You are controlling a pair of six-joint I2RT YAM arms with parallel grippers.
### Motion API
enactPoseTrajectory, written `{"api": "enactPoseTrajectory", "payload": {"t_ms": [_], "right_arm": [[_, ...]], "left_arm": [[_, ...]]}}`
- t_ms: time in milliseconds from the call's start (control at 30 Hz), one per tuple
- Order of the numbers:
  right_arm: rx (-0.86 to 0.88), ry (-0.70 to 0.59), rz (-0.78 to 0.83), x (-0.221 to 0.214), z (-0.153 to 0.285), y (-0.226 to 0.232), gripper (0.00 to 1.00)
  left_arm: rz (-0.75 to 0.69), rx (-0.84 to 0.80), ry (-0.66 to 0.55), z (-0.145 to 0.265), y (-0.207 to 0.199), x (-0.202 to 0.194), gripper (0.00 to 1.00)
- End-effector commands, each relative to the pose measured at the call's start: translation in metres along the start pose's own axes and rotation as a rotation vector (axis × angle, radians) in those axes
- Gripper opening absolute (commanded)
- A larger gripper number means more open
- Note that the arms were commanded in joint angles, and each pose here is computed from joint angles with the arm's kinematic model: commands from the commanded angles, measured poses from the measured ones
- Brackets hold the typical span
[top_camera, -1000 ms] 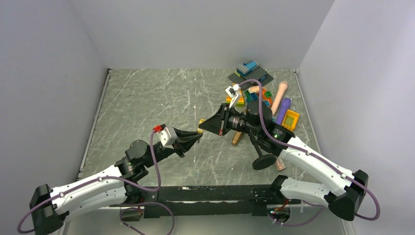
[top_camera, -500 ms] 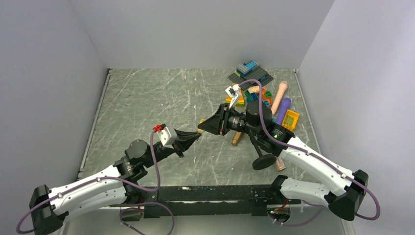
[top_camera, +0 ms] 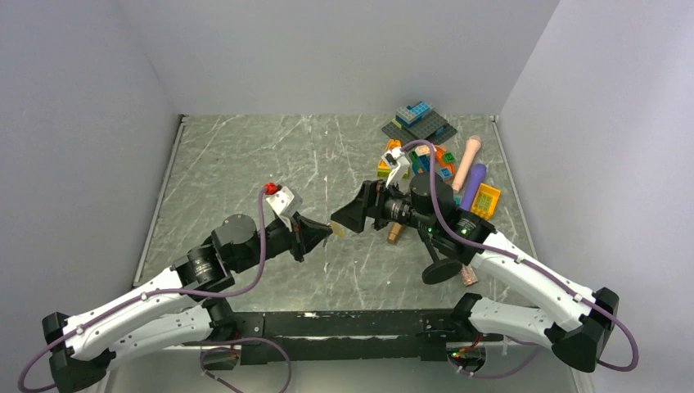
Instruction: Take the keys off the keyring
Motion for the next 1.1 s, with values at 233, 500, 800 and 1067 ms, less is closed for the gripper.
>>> {"api": "enactPoseTrajectory", "payload": {"t_ms": [233, 500, 800, 1067], "right_arm": [[0.369, -0.009, 0.267, -0.007, 0.025, 0.042, 0.80], [0.530, 0.005, 0.304, -0.016, 0.023, 0.054, 0.53], [0.651, 0.032, 0.335, -0.027, 0.029, 0.072, 0.44], [0.654, 0.070, 0.361, -0.039, 0.023, 0.077, 0.42]], "left_arm": [[0.111, -0.074, 0.106, 0.032, -0.023, 0.013, 0.00], [0.091, -0.243, 0.058, 0.048, -0.043, 0.018, 0.00], [0.079, -0.286, -0.001, 0.046, -0.046, 0.019, 0.00], [0.088, -0.308, -0.030, 0.041, -0.050, 0.026, 0.00]]}}
Point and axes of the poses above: each gripper's point midway between its finger pads, its own z axis back along the fingers, its own y axis along the line the jaws close on, x = y × z, the point moved 4 cm from there along z, back along the fingers, and after that the axes turned 2 degrees about -z, right-handed, at the moved point
